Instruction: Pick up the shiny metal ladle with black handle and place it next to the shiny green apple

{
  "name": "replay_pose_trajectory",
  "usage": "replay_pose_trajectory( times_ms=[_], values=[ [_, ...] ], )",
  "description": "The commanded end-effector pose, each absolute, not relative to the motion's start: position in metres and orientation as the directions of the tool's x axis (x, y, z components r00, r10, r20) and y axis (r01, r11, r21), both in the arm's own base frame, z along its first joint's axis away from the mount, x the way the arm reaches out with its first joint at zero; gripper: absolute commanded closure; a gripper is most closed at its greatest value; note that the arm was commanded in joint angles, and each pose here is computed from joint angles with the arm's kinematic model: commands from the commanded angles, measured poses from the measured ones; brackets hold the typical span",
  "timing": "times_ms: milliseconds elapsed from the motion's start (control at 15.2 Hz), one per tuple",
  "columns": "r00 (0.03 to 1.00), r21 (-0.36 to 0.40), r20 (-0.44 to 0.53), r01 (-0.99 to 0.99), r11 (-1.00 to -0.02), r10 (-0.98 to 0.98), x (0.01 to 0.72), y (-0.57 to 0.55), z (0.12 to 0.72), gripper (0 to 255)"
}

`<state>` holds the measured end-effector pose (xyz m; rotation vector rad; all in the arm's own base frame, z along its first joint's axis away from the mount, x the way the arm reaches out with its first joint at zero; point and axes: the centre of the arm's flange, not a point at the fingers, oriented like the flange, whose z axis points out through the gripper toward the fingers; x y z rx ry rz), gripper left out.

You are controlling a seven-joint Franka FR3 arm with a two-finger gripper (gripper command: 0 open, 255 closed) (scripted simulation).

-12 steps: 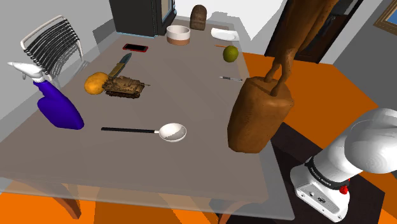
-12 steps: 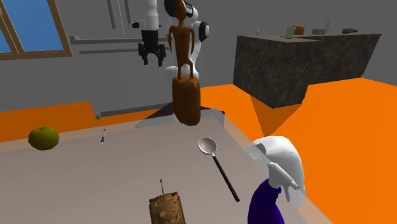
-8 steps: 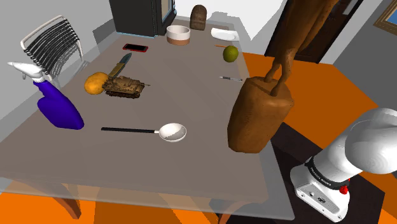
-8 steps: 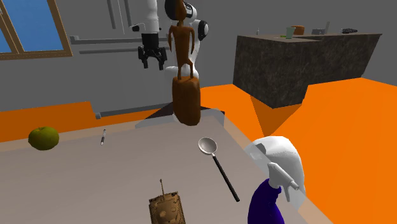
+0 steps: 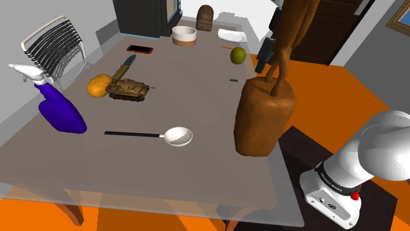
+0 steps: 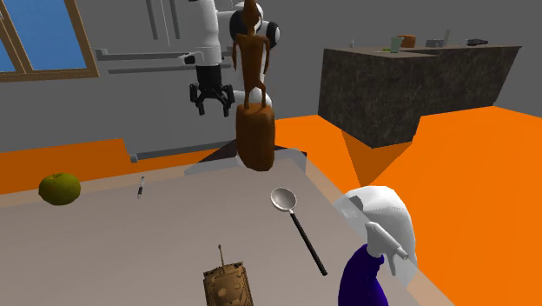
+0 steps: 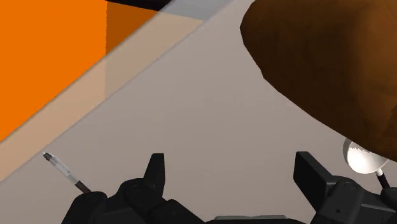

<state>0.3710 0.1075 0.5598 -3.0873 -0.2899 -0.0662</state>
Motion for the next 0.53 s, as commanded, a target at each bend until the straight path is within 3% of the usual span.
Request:
replay_pose_trajectory(
  times_ms=[0,462],
  values=[
    [0.974,-0.041,0.05,0.224,-0.974,0.222,0.382,0.127,0.548,0],
    [0.936,-0.056,0.06,0.349,-0.935,0.346,0.426,0.193,0.506,0]
  ],
)
